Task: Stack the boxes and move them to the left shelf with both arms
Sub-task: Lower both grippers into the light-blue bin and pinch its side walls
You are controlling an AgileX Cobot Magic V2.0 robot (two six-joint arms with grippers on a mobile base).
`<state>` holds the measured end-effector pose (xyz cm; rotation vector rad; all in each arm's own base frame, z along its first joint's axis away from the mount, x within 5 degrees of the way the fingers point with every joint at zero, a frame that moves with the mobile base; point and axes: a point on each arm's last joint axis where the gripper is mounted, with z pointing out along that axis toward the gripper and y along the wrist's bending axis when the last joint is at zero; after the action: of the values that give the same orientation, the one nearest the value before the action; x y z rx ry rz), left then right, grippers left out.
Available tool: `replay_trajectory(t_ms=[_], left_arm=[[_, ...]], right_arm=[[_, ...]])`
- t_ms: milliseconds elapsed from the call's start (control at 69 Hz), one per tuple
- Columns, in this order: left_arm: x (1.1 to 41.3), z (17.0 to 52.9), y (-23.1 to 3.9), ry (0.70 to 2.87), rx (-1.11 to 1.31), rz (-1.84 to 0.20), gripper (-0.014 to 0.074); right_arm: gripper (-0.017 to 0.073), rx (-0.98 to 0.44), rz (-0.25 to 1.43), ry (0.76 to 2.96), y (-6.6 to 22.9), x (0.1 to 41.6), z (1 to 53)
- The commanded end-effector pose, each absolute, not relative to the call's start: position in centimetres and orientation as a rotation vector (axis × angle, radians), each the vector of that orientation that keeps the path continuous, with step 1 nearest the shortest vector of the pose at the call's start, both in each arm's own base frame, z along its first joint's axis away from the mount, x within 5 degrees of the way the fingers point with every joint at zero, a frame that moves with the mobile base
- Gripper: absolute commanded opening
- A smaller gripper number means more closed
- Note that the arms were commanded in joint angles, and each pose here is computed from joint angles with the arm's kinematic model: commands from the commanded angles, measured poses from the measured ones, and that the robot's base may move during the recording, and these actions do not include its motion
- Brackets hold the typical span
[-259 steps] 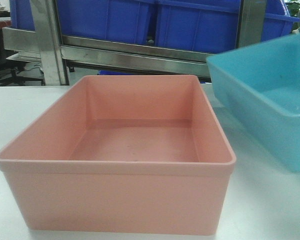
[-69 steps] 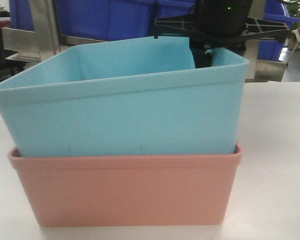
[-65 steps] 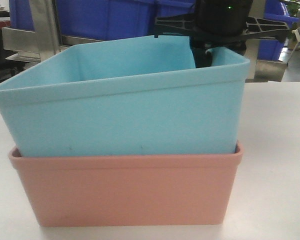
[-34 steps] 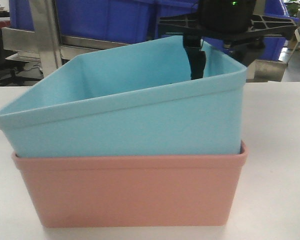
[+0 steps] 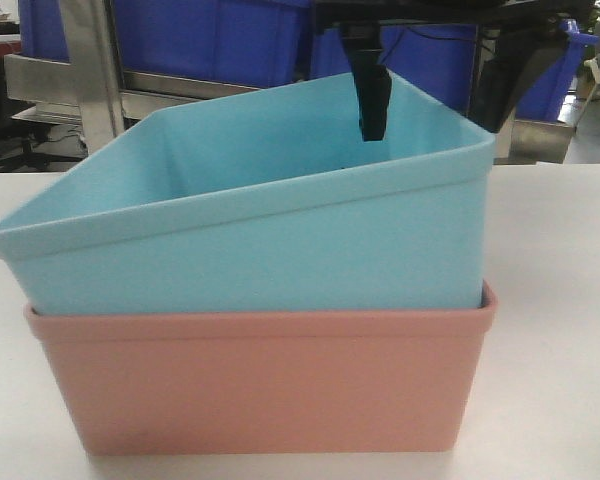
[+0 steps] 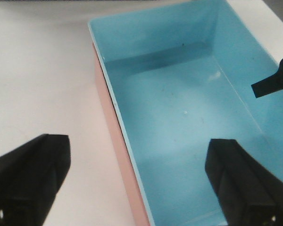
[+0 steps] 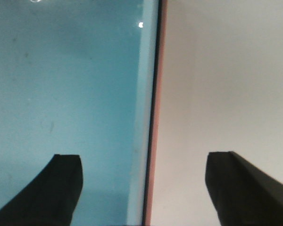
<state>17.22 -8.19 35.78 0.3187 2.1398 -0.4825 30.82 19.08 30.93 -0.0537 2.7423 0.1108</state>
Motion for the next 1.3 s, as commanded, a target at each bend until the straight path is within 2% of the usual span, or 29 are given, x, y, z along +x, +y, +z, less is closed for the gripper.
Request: replay_trajectory(t_ms=[0,304,551,826,1116,1290], left_arm=[[19.2,37.3,-9.4,2.132,0.299,-0.542,0.0547],[26.0,33.1,-12.2,2.326,0.271,-0.547,0.0547],[29.1,28.4,-13.6,2.462,0.212,-0.561,0.0535],[30.1,26.2,-14.0,2.531,0.189,-0.565,0.047],[30.1,25.6,-15.3,2.539,0.237,-0.567,0.0465],[30.8,24.0,-16.0,2.579,0.267,-0.542,0.0455]], right_arm=[[0.0626,-0.055,0.173,2.659,18.0,30.9,33.6],[0.0626,-0.108,0.196,2.704,18.1,33.1,30.7],[0.0626,-0.176,0.164,2.742,19.4,35.2,26.5],[0.0626,-0.258,0.215,2.783,20.4,36.0,23.5],[0.0626,-0.257,0.22,2.774,20.3,35.9,23.6],[0.0625,-0.256,0.228,2.759,20.1,35.6,24.5]])
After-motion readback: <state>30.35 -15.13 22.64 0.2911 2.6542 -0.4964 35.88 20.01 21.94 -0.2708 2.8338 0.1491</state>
